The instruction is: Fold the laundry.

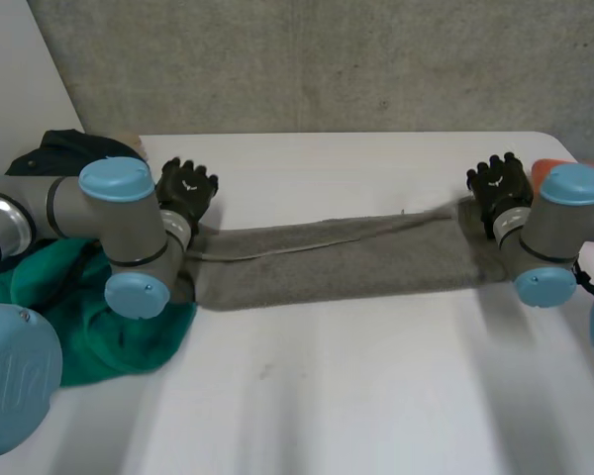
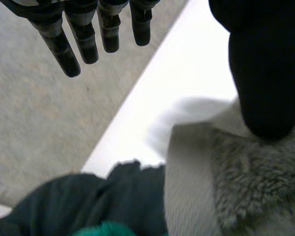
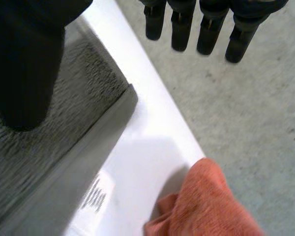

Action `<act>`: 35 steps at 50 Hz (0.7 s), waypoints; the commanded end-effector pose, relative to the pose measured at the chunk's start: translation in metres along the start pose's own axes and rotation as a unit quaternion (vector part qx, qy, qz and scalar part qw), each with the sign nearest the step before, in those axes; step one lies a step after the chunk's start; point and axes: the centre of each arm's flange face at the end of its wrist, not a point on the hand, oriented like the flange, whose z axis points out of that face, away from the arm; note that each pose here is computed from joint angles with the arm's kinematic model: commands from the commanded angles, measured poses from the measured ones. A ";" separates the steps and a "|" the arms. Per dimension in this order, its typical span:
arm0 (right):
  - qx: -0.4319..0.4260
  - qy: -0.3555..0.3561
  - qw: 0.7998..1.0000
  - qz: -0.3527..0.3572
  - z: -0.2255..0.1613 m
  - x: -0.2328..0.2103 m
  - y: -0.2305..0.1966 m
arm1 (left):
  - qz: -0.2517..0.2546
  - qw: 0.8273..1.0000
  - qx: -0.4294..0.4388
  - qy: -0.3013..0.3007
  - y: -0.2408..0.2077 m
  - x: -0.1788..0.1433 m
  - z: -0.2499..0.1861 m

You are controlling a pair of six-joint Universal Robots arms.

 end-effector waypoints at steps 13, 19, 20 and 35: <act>0.048 -0.082 0.991 0.096 -0.011 0.000 -0.020 | -0.028 0.997 -0.017 0.068 0.008 -0.006 -0.016; 0.059 -0.074 0.990 0.101 0.006 -0.015 -0.011 | -0.023 0.999 0.009 0.034 0.022 -0.005 0.011; 0.064 -0.061 0.991 0.102 0.012 -0.016 -0.011 | -0.023 0.999 0.024 0.009 0.024 -0.008 0.023; 0.120 0.019 0.987 0.101 0.019 -0.004 -0.035 | -0.084 0.987 0.077 -0.110 -0.006 -0.064 0.035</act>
